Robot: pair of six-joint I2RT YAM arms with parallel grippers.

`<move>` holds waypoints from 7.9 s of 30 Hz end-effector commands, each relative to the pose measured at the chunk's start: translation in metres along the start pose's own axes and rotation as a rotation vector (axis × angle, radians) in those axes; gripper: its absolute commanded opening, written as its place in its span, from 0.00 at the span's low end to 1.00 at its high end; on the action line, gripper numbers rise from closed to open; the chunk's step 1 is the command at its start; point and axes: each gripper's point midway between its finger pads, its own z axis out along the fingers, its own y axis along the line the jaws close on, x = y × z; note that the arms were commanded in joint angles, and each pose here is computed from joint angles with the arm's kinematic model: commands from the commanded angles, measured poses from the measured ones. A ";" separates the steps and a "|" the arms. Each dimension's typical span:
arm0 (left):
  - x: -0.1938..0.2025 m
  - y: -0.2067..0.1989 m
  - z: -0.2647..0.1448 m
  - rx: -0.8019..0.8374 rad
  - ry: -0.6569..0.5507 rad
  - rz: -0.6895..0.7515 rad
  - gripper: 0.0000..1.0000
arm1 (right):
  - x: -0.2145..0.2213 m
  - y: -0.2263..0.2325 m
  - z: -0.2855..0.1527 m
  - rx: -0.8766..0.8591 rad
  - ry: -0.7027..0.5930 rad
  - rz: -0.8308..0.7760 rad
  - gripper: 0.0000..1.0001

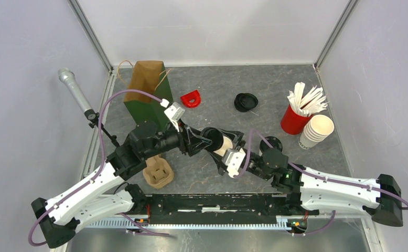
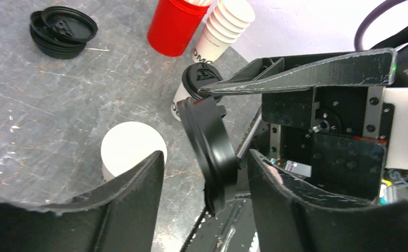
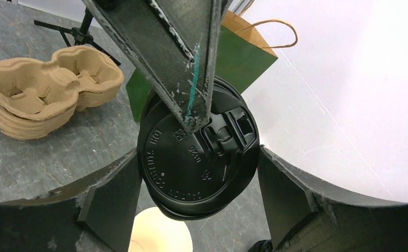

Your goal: Pack the takeout coffee

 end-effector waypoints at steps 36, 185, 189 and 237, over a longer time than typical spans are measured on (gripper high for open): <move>0.047 0.105 0.040 -0.275 0.116 -0.269 0.76 | 0.111 0.015 -0.014 -0.080 0.623 0.471 0.88; 0.199 0.143 0.048 -0.319 0.409 -0.381 0.49 | 0.226 0.088 -0.078 -0.086 0.640 0.902 0.54; 0.171 0.139 0.049 -0.323 0.281 -0.402 0.49 | 0.216 0.084 -0.071 -0.159 0.613 0.879 0.57; 0.165 0.138 0.067 -0.288 0.345 -0.334 0.48 | 0.105 0.010 -0.037 -0.069 0.418 0.991 0.58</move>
